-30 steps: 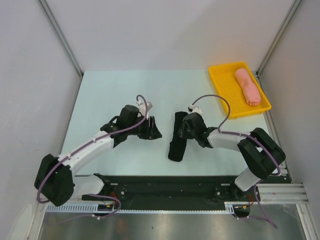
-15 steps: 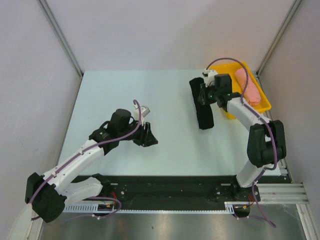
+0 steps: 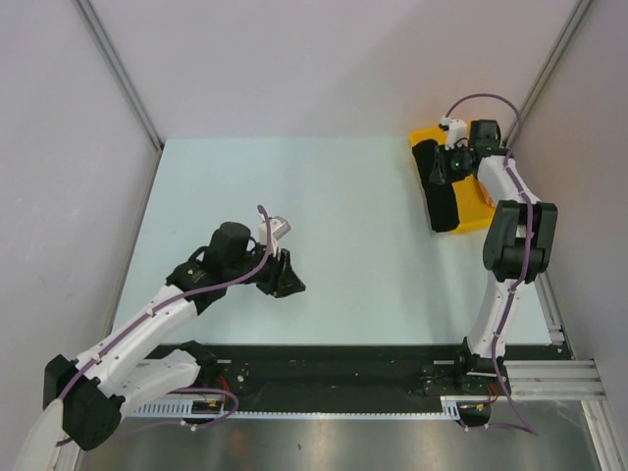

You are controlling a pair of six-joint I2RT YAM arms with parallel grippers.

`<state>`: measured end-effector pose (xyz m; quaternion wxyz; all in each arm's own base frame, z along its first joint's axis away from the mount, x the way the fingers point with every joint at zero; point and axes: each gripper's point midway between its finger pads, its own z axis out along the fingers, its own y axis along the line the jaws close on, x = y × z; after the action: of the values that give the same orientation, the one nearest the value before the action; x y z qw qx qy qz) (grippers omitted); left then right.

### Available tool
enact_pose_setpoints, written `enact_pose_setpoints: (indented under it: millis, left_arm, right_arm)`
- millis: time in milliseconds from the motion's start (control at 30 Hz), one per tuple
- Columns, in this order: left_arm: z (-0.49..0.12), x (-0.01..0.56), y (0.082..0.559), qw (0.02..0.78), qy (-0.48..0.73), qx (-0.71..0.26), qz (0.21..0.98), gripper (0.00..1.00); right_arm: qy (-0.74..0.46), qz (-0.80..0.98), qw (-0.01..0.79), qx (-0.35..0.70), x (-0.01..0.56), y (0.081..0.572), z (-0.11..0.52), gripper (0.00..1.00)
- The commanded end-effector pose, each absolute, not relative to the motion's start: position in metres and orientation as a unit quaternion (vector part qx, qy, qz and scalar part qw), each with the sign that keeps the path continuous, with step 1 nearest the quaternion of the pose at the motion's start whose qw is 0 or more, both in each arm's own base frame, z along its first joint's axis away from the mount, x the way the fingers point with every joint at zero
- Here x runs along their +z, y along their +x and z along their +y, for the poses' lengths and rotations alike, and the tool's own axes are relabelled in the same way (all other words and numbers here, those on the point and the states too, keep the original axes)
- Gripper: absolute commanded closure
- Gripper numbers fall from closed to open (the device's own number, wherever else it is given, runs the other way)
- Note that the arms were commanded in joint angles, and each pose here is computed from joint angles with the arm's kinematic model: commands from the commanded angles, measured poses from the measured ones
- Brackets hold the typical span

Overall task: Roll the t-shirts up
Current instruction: Place the T-shirt in the bin.

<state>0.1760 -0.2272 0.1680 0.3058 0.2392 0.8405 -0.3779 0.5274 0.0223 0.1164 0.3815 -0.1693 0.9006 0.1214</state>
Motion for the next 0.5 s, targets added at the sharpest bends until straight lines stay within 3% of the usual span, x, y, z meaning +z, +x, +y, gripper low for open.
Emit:
enact_pose_setpoints:
  millis: [0,100,467]
  left_arm:
    - [-0.228,0.171,0.176,0.311,0.253,-0.387,0.830,0.52]
    - [-0.228,0.169,0.177,0.307,0.250,-0.390,0.831,0.52]
    - [-0.223,0.167,0.183,0.307,0.238,-0.388,0.836,0.53]
  right_arm:
    - [-0.195,0.866,0.442,0.130,0.175,0.560,0.010,1.00]
    - [-0.203,0.862,0.447,0.126,0.184,0.571,0.006,1.00]
    - [-0.200,0.892,0.387,0.123,0.126,0.585,-0.020,1.00]
